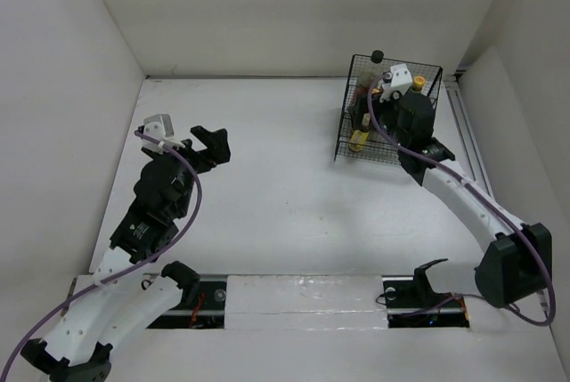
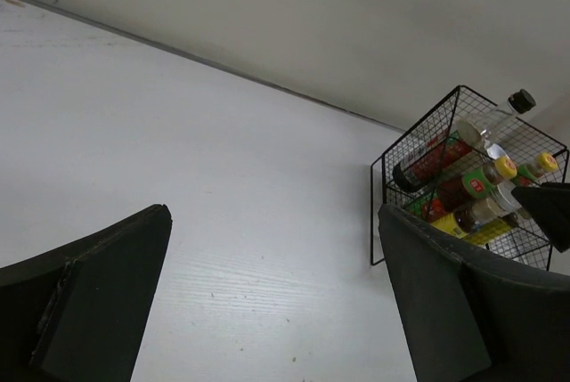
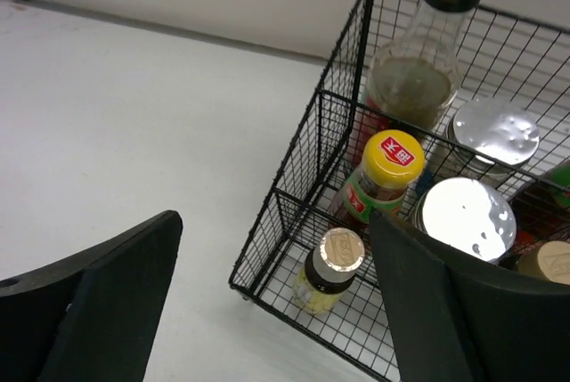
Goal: Organize the condiment bottles
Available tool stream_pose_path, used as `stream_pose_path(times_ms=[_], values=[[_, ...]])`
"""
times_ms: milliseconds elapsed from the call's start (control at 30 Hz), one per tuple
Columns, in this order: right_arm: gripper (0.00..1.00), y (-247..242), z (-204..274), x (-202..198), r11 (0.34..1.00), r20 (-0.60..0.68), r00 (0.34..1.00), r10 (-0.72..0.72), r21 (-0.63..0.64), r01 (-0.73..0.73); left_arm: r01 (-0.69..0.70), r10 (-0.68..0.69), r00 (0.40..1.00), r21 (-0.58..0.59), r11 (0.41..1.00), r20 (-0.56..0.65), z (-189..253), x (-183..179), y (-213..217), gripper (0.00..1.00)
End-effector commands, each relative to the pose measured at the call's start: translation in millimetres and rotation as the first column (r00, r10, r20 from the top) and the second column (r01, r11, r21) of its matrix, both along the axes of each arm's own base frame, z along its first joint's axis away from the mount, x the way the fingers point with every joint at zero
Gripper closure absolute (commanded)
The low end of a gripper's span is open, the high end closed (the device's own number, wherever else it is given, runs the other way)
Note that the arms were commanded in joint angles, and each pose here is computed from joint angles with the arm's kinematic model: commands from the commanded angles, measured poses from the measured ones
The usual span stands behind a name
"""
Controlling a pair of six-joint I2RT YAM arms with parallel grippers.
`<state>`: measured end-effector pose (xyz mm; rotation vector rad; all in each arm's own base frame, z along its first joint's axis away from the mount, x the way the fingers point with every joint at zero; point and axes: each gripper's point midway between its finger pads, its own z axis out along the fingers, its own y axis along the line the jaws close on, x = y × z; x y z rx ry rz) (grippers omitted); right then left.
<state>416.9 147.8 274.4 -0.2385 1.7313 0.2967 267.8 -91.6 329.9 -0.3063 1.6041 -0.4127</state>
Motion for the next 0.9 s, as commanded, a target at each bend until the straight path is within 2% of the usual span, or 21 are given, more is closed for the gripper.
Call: stream_pose_path(times_ms=[0,67,100,133,267,300,367,433,500,533,667,767,867], values=[[0.08,3.2,52.8,-13.5,0.999,0.114,0.994,-0.003,0.037,-0.001,0.024,-0.023,0.998,-0.016,1.0,0.054,22.7,-3.9,-1.3,0.01],[0.06,14.8,62.5,-25.5,0.999,0.136,0.99,0.033,0.034,-0.038,0.033,-0.032,0.998,-0.007,0.999,0.055,22.5,-4.3,-2.5,0.01],[0.0,19.4,68.6,-31.2,0.998,0.15,0.988,0.048,0.039,-0.054,0.033,-0.032,0.997,-0.011,0.999,0.063,24.8,-6.1,-1.4,0.01],[0.0,25.7,79.5,-41.1,0.995,0.179,0.98,0.082,0.039,-0.09,0.033,-0.032,0.997,-0.011,0.999,0.063,24.9,-6.1,-1.4,0.01],[0.0,84.0,88.5,-81.7,0.945,0.214,0.923,0.319,0.007,-0.328,0.053,-0.052,0.996,-0.015,0.998,0.071,27.2,-8.8,-3.6,0.01],[0.0,112.3,88.5,-104.8,0.892,0.214,0.871,0.441,0.004,-0.453,0.053,-0.051,0.995,-0.021,0.998,0.082,30.2,-11.4,-2.0,0.01],[0.0,139.1,84.3,-127.8,0.823,0.213,0.802,0.558,-0.024,-0.567,0.054,-0.05,0.993,-0.032,0.998,0.102,35.9,-13.4,-0.8,0.01],[0.0,171.4,74.4,-161.6,0.713,0.188,0.695,0.694,-0.037,-0.701,0.063,-0.059,0.992,-0.036,0.997,0.111,38.2,-15.8,-1.1,0.01],[0.0,192.9,55.7,-177.5,0.644,0.14,0.634,0.761,-0.044,-0.764,0.073,-0.066,0.989,-0.045,0.996,0.13,41.3,-19.8,-0.4,0.01],[0.0,207.7,44.7,-195.6,0.589,0.115,0.582,0.805,-0.04,-0.807,0.073,-0.066,0.989,-0.045,0.996,0.13,41.4,-19.8,-0.4,0.01],[0.0,247.2,-3.9,-229.8,0.471,-0.001,0.471,0.882,-0.033,-0.882,0.065,-0.056,0.987,-0.056,0.996,0.148,46.4,-24.2,4.1,0.01],[0.0,270.9,-33.2,-251.0,0.41,-0.064,0.41,0.91,-0.016,-0.912,0.065,-0.056,0.987,-0.056,0.996,0.148,44.4,-25.3,4.8,0.01],[0.0,287.3,-62.8,-254.9,0.403,-0.115,0.402,0.908,-0.019,-0.915,0.064,-0.056,0.987,-0.047,0.997,0.149,44.1,-25.2,5.1,0.01]])
